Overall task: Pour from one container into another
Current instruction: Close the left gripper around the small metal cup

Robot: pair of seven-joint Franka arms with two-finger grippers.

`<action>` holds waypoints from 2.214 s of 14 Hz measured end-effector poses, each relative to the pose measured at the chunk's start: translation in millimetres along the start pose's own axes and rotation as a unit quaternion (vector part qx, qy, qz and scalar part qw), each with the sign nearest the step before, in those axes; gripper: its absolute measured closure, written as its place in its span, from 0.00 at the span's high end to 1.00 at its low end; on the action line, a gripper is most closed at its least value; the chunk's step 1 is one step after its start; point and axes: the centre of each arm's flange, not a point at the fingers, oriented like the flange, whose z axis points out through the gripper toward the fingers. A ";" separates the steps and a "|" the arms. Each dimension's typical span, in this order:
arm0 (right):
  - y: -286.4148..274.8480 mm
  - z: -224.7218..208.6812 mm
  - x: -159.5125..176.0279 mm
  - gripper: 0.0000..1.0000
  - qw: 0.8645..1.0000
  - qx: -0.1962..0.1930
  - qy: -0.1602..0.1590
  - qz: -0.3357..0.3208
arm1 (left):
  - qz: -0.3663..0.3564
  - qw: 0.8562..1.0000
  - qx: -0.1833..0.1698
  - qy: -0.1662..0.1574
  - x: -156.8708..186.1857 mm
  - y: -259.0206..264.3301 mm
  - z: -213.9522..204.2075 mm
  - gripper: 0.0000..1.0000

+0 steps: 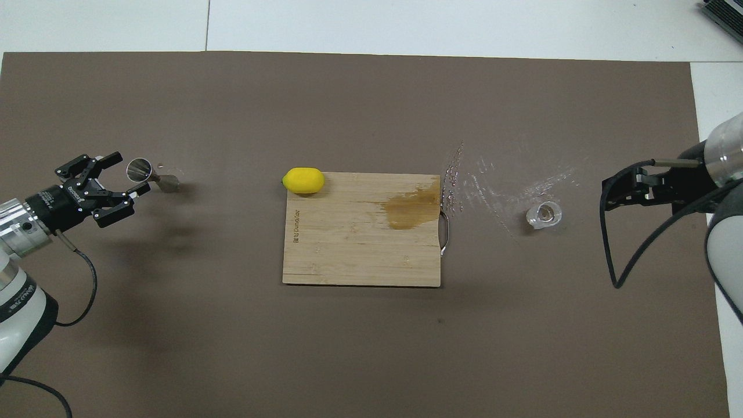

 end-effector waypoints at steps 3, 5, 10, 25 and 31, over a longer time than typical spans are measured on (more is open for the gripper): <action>0.2 3.4 -1.6 1.00 1.000 -0.001 -0.004 0.000 | 0.004 1.000 -0.012 0.006 1.3 2.0 -1.3 1.00; 0.3 4.0 -2.5 1.00 1.000 -0.001 -0.005 0.000 | 0.003 1.000 -0.015 0.007 1.7 2.3 -0.7 1.00; 0.4 4.5 -3.2 1.00 1.000 -0.001 -0.006 0.000 | 0.003 1.000 -0.024 0.008 0.2 -0.4 6.5 0.99; 0.7 12.8 -9.2 1.00 1.000 -0.002 -0.009 -0.001 | 0.008 0.999 -0.027 0.016 8.0 0.3 11.7 0.79; 6.6 10.8 -2.9 1.00 1.000 0.003 0.013 0.013 | 0.008 0.999 -0.027 0.016 9.2 0.4 12.1 0.51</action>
